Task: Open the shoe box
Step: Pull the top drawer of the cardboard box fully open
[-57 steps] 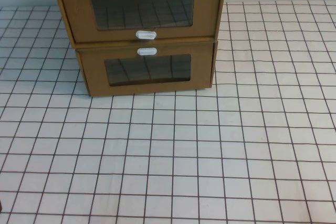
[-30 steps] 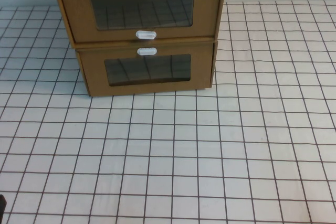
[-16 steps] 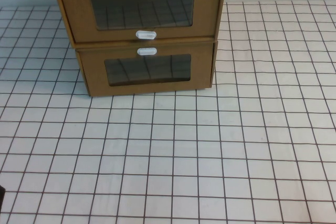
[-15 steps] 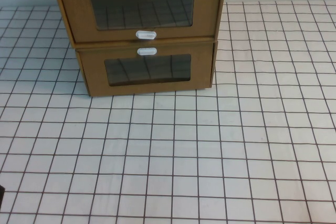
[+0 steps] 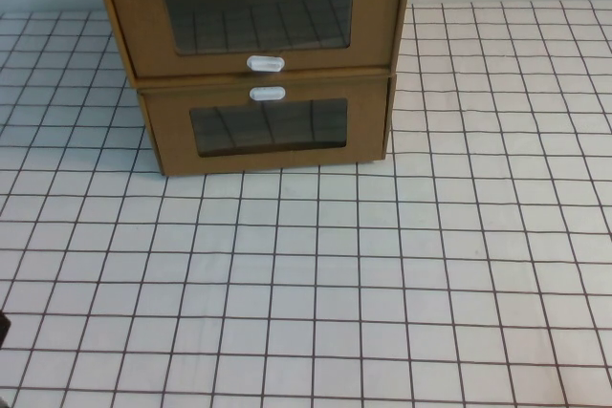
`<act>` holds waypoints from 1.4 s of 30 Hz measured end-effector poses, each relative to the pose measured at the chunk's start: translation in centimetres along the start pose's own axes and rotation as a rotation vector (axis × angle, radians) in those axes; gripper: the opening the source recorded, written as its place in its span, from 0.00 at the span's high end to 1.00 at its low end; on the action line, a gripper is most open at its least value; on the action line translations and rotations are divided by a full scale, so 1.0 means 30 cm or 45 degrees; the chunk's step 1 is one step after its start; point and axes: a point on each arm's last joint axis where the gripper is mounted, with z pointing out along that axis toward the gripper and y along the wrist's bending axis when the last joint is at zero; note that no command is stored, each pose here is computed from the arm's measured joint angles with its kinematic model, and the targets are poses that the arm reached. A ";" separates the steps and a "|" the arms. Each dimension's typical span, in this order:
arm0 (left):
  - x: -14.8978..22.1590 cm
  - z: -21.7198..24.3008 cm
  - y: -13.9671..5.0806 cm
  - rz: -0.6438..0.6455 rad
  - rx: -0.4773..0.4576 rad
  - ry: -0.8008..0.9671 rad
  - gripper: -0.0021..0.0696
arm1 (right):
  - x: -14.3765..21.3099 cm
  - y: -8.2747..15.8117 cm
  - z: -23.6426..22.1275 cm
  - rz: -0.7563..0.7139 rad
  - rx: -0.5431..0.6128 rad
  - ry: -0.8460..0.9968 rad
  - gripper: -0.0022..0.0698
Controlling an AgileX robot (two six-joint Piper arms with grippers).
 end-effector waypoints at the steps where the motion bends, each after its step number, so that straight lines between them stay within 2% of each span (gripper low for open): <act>1: -0.030 0.001 -0.021 0.043 -0.004 0.062 0.97 | 0.000 0.000 0.000 0.000 0.000 0.000 0.99; 6: -0.189 0.054 -0.111 0.280 -0.003 0.308 0.97 | 0.000 0.000 0.000 0.000 0.000 0.000 0.99; 10: -0.353 0.141 -0.186 0.500 0.041 0.358 0.97 | 0.000 0.000 0.000 0.000 0.000 0.000 0.99; 15: -0.545 0.292 -0.276 0.681 0.133 0.363 0.97 | 0.000 0.000 0.000 0.000 0.000 0.000 0.99; 25: -0.742 0.691 -0.356 0.756 0.316 0.331 0.97 | 0.000 0.000 0.000 0.000 0.000 0.000 0.99; 33: -0.785 0.957 -0.376 0.739 0.420 0.341 0.97 | 0.000 0.000 0.000 0.000 0.000 0.000 0.99; 42: -0.655 1.136 -0.434 0.789 0.531 0.439 0.97 | 0.000 0.000 0.000 0.000 0.000 0.000 0.99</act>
